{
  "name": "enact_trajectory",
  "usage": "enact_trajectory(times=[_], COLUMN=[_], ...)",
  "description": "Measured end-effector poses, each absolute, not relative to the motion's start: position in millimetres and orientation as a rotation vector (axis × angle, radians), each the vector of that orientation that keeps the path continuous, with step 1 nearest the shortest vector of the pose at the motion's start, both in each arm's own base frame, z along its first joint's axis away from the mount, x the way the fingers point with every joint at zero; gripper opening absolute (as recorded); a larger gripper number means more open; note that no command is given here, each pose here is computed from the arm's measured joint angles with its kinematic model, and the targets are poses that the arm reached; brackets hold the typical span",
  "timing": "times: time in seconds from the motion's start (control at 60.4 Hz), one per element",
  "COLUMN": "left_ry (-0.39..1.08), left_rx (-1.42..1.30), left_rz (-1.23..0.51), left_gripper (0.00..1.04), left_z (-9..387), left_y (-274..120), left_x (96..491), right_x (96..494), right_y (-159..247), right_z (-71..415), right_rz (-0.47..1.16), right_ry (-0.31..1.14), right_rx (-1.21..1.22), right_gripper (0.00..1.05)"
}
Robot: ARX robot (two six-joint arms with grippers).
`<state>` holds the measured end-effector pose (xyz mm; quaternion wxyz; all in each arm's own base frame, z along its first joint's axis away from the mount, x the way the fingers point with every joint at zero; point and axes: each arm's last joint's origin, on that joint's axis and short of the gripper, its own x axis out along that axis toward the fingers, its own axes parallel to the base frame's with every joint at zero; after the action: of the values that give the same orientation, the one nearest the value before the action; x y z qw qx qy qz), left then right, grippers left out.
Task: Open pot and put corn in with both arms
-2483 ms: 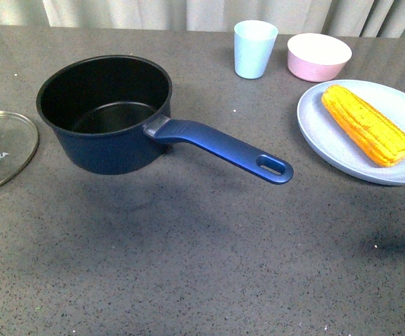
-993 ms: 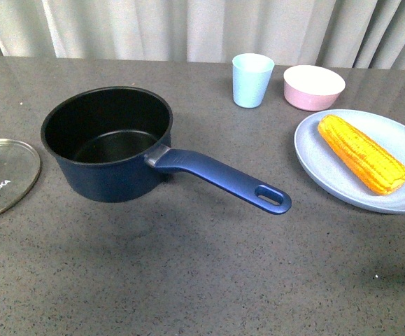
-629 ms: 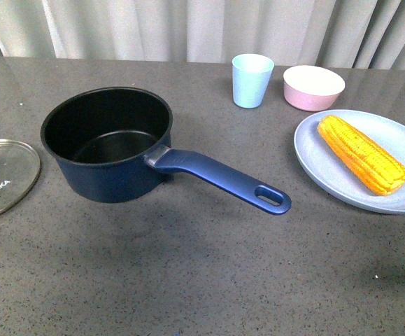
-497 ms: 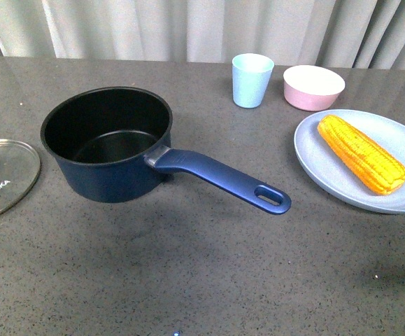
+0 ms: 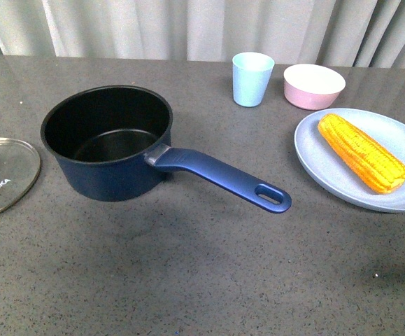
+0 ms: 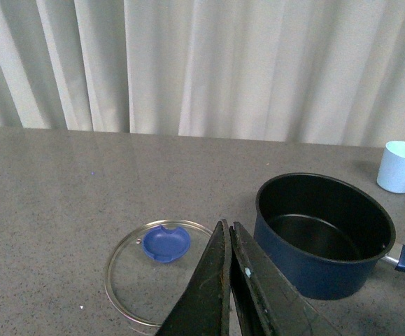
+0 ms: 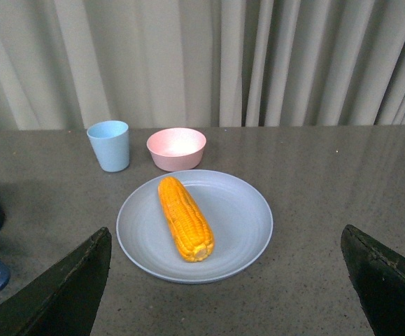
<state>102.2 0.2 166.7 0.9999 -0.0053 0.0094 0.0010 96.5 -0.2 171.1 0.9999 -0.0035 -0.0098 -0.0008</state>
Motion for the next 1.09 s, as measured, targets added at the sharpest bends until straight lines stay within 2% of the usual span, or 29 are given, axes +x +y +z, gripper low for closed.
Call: enact_trajectory(times=[0.662, 1.093], left_ry=[0.001, 0.001], left_rx=[-0.011, -0.010], left_rz=[0.002, 0.002], left_gripper=[0.03, 0.76], left_z=[167.3, 167.3], left_y=[0.2, 0.2], left_x=[97.8, 97.8], right_x=[96.5, 96.5], right_y=[-0.2, -0.2], right_z=[171.1, 171.1], right_rz=[-0.002, -0.002], right_ry=[-0.020, -0.020], right_rx=[-0.007, -0.007], right_gripper=[0.96, 0.96])
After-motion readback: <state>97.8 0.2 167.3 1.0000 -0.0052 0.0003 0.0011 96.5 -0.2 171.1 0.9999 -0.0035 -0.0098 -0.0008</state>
